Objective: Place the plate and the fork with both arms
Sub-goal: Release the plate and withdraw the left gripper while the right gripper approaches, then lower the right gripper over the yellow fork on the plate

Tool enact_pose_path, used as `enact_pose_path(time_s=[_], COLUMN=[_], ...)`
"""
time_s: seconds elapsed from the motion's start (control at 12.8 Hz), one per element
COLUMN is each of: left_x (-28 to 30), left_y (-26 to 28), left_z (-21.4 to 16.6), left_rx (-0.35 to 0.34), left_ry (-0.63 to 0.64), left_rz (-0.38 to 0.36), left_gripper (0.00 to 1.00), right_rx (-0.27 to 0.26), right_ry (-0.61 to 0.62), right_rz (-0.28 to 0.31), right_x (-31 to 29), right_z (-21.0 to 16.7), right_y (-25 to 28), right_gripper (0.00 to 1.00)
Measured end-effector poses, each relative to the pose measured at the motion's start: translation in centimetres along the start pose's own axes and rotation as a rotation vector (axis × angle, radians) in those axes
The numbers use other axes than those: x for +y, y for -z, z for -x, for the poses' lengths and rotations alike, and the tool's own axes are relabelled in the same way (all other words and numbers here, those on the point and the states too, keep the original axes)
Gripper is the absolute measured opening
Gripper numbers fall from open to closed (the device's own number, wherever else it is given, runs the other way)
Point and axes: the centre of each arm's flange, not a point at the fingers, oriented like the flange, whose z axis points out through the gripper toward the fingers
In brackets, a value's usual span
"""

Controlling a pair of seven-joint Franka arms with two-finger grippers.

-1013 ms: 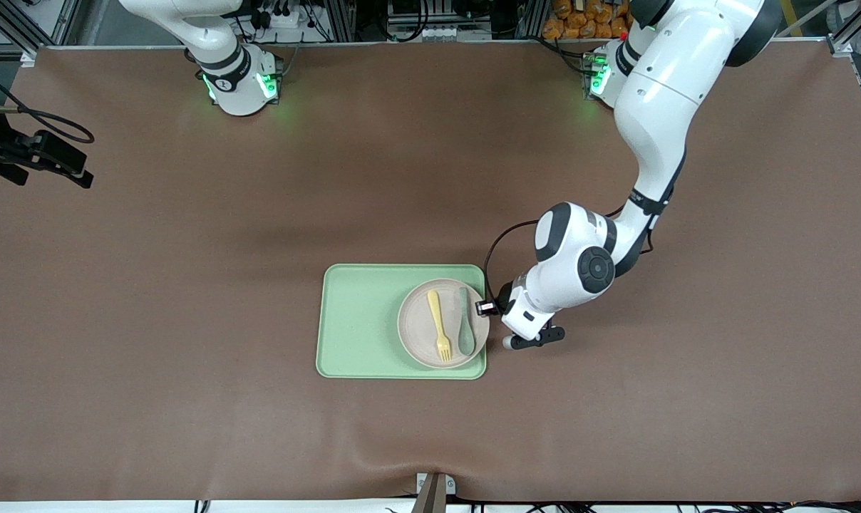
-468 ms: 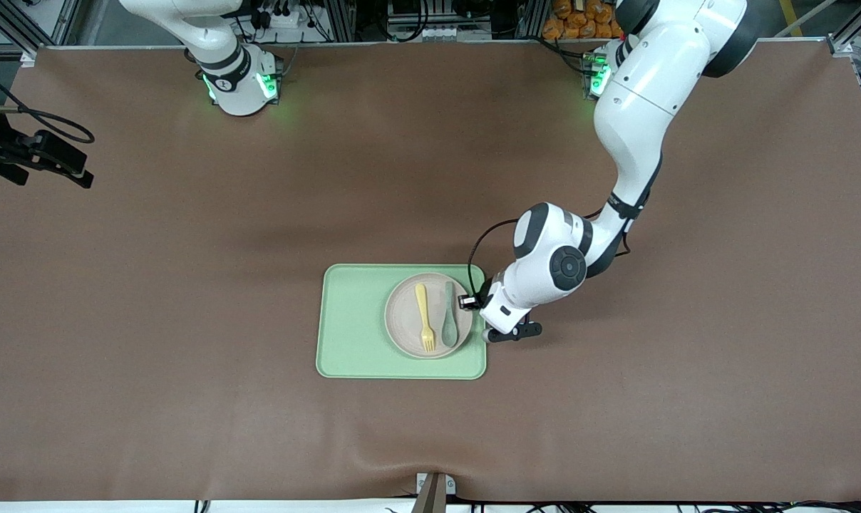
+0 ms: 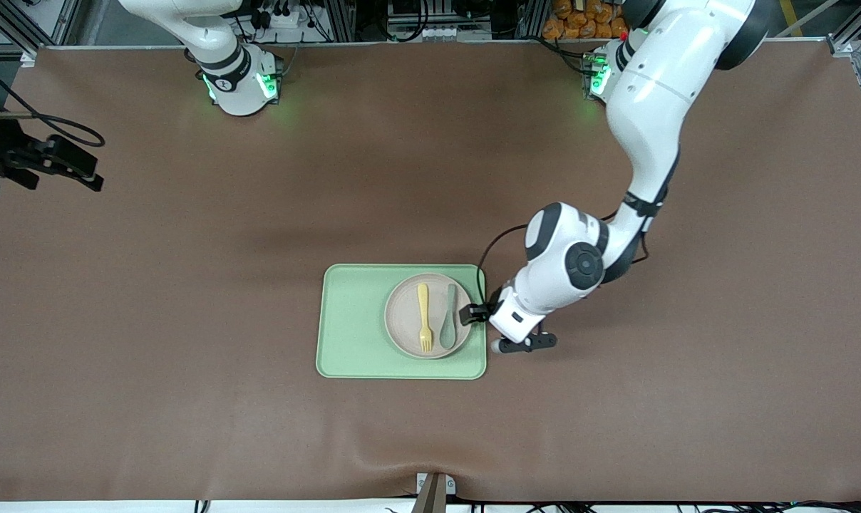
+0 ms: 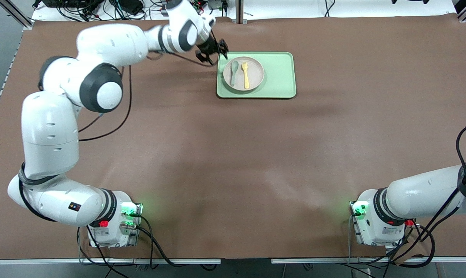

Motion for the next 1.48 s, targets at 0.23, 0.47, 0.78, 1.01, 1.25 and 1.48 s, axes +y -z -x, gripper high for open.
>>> enact_pose_path(time_s=[0.23,0.47,0.78,1.01,1.25,1.48], left_x=[-1.8,-6.5,-10.8,-12.8,-15.7,-16.3], left_y=[16.2,30.8,40.2,43.0,43.8,44.1], left_z=[-1.4,0.2,4.0,5.1,4.4,4.3], left_rx=[0.027,0.029,-0.027,-0.023,-0.025,-0.022], left_ry=[-0.055,-0.021,0.002,0.043,0.072,0.077], left_rz=[-0.173,-0.283,-0.334,-0.345,-0.348,-0.348], left_gripper=[1.00,1.00,1.00,1.00,1.00,1.00], right_rx=[-0.005,-0.058,-0.081,-0.086,0.023,0.062], right_ry=[0.087,0.172,0.265,0.295,0.314,0.382], right_rz=[0.003,0.016,0.029,0.034,0.008,-0.010], right_x=[-5.5,-11.5,-18.4,-21.2,-23.2,-27.6], right_z=[-2.5,-4.4,-6.3,-7.3,-9.2,-8.4], right_y=[-4.2,-10.3,-19.0,-24.7,-28.5,-31.1], right_gripper=[1.00,1.00,1.00,1.00,1.00,1.00])
